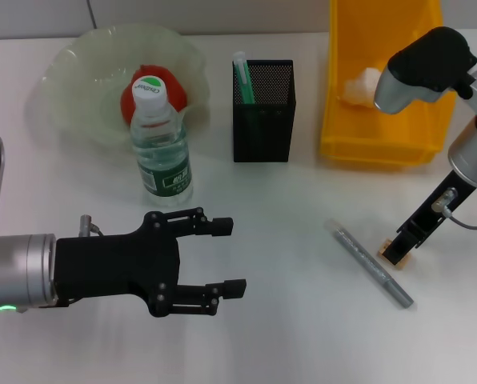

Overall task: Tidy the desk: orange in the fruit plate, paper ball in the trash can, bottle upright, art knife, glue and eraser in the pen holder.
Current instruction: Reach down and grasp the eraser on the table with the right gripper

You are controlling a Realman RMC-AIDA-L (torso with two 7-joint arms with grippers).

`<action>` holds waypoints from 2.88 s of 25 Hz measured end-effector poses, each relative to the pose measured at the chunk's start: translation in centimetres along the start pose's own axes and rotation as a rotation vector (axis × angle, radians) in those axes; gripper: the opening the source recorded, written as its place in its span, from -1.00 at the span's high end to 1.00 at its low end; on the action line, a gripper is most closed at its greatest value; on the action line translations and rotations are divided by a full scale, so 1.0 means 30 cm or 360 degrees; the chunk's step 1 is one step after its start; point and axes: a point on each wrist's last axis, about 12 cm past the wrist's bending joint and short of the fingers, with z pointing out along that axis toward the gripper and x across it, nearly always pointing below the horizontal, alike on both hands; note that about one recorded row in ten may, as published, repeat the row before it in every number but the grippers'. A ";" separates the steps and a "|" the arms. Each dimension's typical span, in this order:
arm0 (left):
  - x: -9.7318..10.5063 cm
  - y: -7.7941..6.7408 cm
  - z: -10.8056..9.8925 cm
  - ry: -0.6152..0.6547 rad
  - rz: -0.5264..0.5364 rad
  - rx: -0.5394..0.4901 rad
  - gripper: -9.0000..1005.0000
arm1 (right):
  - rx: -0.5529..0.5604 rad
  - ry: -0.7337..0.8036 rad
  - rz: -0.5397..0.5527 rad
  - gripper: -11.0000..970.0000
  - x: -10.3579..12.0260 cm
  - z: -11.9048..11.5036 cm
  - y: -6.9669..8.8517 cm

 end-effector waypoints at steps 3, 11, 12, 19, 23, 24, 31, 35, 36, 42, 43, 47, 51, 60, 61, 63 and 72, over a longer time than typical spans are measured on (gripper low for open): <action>0.002 0.000 -0.001 0.0006 -0.0002 -0.0005 -0.59 | 0.0012 0.0011 -0.0011 -0.15 -0.009 0.009 0.005; 0.004 -0.001 -0.003 0.0003 -0.0005 -0.0012 -0.59 | 0.0025 0.0009 -0.0021 -0.08 -0.016 0.014 0.007; 0.004 -0.001 -0.003 0.0003 -0.0005 -0.0012 -0.59 | 0.0025 0.0009 -0.0020 -0.06 -0.016 0.015 0.006; 0.000 0.003 0.001 0.0003 0.0007 -0.0009 -0.59 | 0.0008 0.0028 -0.0018 0.06 -0.012 0.025 0.007; 0.000 0.004 0.001 0.0004 0.0018 -0.0009 -0.59 | -0.0017 0.0011 -0.0029 0.15 -0.020 0.023 0.016; 0.000 0.004 0.001 0.0004 0.0018 -0.0009 -0.59 | -0.0020 0.0010 -0.0031 0.15 -0.022 0.022 0.017; 0.001 0.003 0.000 0.0004 0.0017 -0.0010 -0.60 | -0.0016 0.0027 -0.0049 0.15 -0.025 0.026 0.022; 0.001 0.002 -0.001 0.0003 0.0016 -0.0013 -0.59 | -0.0006 0.0040 -0.0061 0.16 -0.025 0.029 0.026; 0.001 0.002 -0.001 0.0003 0.0016 -0.0013 -0.59 | -0.0003 0.0043 -0.0061 0.16 -0.025 0.030 0.026; -0.001 0.004 0.001 0.0002 0.0020 -0.0011 -0.59 | 0.0004 0.0036 -0.0057 0.17 -0.025 0.031 0.023; -0.001 0.004 0.001 0.0002 0.0020 -0.0010 -0.59 | 0.0007 0.0033 -0.0056 0.17 -0.025 0.031 0.022; -0.001 0.004 0.001 0.0002 0.0020 -0.0011 -0.59 | 0.0012 0.0030 -0.0053 0.17 -0.024 0.033 0.020; -0.001 0.004 0.001 0.0002 0.0020 -0.0010 -0.60 | 0.0011 0.0026 -0.0052 0.18 -0.025 0.033 0.020; -0.002 0.006 0.002 0.0004 0.0022 -0.0013 -0.60 | 0.0011 0.0031 -0.0059 0.24 -0.026 0.036 0.023; -0.002 0.006 0.002 0.0004 0.0022 -0.0013 -0.60 | 0.0007 0.0036 -0.0056 0.25 -0.025 0.040 0.023; -0.002 0.006 0.002 0.0004 0.0022 -0.0013 -0.60 | 0.0005 0.0039 -0.0053 0.28 -0.025 0.043 0.022; -0.001 0.008 0.002 0.0008 0.0022 -0.0020 -0.60 | 0.0011 0.0029 -0.0058 0.35 -0.029 0.042 0.022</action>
